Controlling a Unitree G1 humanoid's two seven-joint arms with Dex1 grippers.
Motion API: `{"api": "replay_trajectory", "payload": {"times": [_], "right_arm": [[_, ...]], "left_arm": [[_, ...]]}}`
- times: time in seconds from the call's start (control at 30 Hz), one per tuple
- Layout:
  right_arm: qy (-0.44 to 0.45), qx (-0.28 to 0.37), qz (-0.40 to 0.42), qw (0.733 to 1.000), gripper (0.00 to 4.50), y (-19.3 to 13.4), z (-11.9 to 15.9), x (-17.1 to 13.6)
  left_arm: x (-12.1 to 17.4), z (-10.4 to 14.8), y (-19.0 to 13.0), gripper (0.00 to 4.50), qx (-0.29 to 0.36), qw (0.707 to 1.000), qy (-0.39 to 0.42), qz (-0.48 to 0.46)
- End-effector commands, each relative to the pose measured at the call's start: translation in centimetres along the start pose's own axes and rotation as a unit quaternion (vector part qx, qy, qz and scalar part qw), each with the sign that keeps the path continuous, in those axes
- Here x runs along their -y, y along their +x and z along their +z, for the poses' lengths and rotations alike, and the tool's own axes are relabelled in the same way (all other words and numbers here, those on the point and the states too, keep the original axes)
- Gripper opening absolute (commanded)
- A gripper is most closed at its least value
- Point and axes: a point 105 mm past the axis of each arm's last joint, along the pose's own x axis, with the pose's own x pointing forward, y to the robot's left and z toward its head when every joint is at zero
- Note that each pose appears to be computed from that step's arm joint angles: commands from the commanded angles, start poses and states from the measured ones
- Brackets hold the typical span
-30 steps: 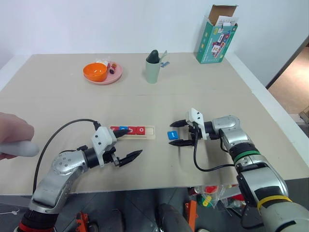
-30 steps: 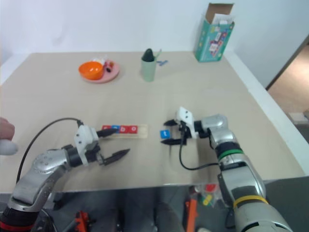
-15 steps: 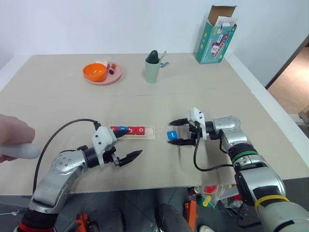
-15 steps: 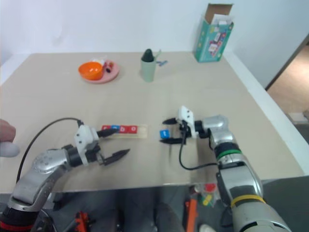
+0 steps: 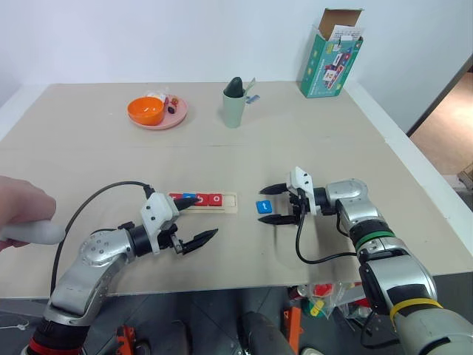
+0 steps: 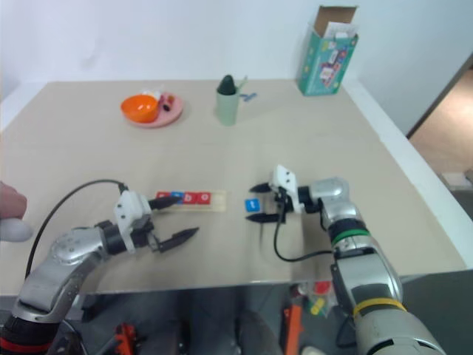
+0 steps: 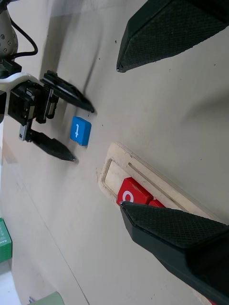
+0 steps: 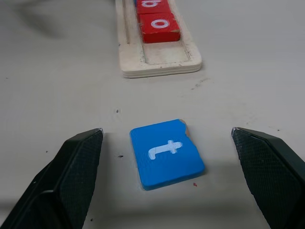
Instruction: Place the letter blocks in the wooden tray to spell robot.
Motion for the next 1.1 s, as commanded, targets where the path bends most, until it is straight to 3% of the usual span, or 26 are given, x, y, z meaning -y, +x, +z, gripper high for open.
{"api": "replay_trajectory", "payload": {"times": [0.03,0.53,0.63,0.73,0.83,0.93,1.1], "right_arm": [[-0.017,0.005,-0.022,1.000,4.23,-0.7,0.6,0.7],[0.004,0.021,-0.030,0.999,4.23,-0.6,1.0,0.8],[-0.014,0.058,-0.052,0.997,4.23,-1.0,3.8,1.7],[-0.039,0.100,-0.116,0.987,4.23,-2.1,8.8,1.9],[-0.029,0.119,-0.227,0.966,4.23,-2.3,10.5,1.1],[-0.009,0.104,-0.367,0.924,4.23,-1.4,9.5,-1.1],[0.074,0.113,-0.485,0.864,4.23,-0.4,8.7,-3.7]], "left_arm": [[0.0,1.2,-0.1,4.50,0.015,1.000,0.021,-0.003],[0.2,1.1,0.0,4.50,0.015,1.000,0.021,-0.006],[0.2,1.0,-0.2,4.50,0.013,1.000,0.021,-0.005],[0.2,1.0,-0.4,4.50,0.010,1.000,0.021,-0.001],[0.0,1.1,-0.6,4.50,0.021,1.000,0.012,0.018],[-0.3,1.7,-0.1,4.50,0.048,0.998,0.016,0.041],[0.1,2.2,0.6,4.50,0.066,0.997,0.010,0.038]]}}
